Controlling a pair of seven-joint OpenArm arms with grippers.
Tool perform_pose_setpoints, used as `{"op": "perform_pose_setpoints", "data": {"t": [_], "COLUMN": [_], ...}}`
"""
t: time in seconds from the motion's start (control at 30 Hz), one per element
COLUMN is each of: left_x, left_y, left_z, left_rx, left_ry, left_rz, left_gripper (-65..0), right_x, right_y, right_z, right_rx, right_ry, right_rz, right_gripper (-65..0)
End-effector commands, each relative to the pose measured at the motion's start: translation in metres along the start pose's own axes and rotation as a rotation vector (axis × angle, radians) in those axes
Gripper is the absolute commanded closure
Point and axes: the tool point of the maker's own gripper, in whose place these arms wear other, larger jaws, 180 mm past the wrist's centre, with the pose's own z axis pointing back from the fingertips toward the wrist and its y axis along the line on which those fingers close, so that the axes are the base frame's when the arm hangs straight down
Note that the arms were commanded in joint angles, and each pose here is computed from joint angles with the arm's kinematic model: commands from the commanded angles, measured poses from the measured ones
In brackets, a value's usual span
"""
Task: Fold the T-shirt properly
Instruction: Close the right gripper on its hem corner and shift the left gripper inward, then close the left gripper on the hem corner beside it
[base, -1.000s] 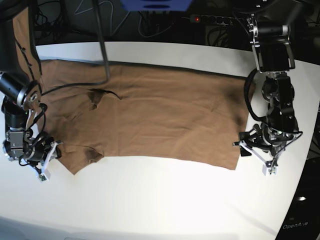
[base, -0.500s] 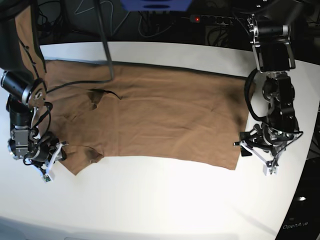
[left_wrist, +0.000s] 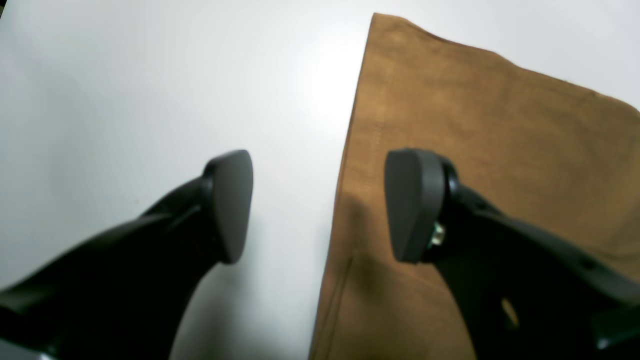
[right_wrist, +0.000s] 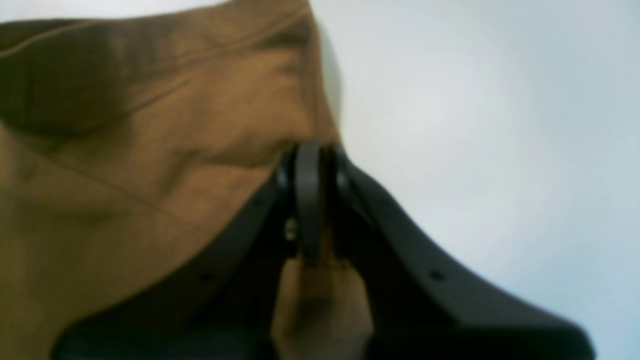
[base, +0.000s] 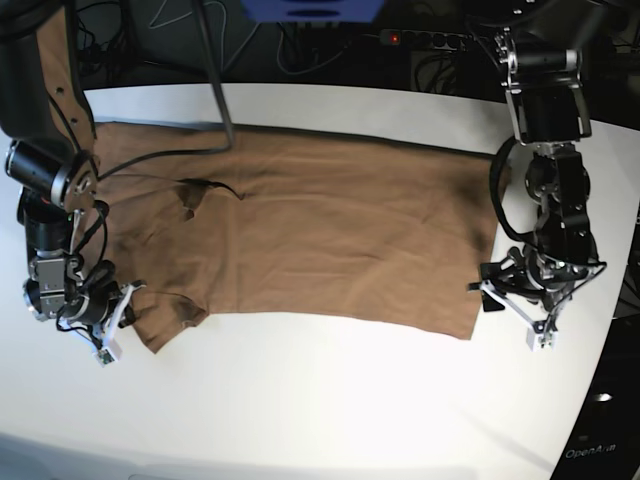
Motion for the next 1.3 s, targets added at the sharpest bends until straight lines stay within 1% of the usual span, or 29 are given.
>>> {"op": "perform_pose_setpoints", "data": {"t": [0.0, 0.1, 0.3, 0.43, 0.63, 0.7, 0.77, 0.93, 1.13, 1.27], "left_x": [0.020, 0.020, 0.020, 0.021, 0.056, 0.061, 0.070, 0.069, 0.075, 0.067], "left_y": [0.004, 0.004, -0.001, -0.017, -0.033, -0.037, -0.042, -0.039, -0.022, -0.019], "left_z": [0.006, 0.006, 0.005, 0.003, 0.007, 0.007, 0.008, -0.024, -0.047, -0.064], "left_rx": [0.009, 0.008, -0.005, -0.033, -0.067, -0.075, -0.085, -0.092, -0.067, -0.063], "left_ry": [-0.057, -0.054, -0.058, -0.063, -0.122, -0.132, -0.145, -0.053, -0.057, -0.038], "left_rz": [-0.003, -0.002, 0.007, 0.020, 0.038, 0.042, 0.048, 0.088, 0.129, 0.152], "left_gripper": [-40.5, -40.5, -40.5, -40.5, -40.5, -40.5, -40.5, -40.5, -40.5, -40.5], "right_x": [-0.002, -0.012, -0.009, -0.008, -0.007, -0.007, -0.015, -0.016, -0.016, -0.016], "right_y": [-0.006, -0.002, -0.002, -0.002, -0.001, 0.000, 0.003, 0.005, 0.006, 0.006], "right_z": [0.003, 0.001, 0.001, 0.001, 0.001, 0.001, -0.001, -0.002, -0.002, -0.002], "right_rx": [-0.012, -0.002, -0.003, -0.002, -0.001, 0.000, 0.006, 0.012, 0.013, 0.013], "right_ry": [0.034, 0.052, 0.030, 0.029, 0.022, 0.022, 0.034, 0.034, 0.037, 0.037], "right_rz": [0.033, 0.050, 0.051, 0.051, 0.051, 0.051, 0.049, 0.066, 0.071, 0.071], "right_gripper": [-1.2, -1.0, -1.0, -1.0, -1.0, -1.0, -1.0, -1.0, -1.0, -1.0]}}
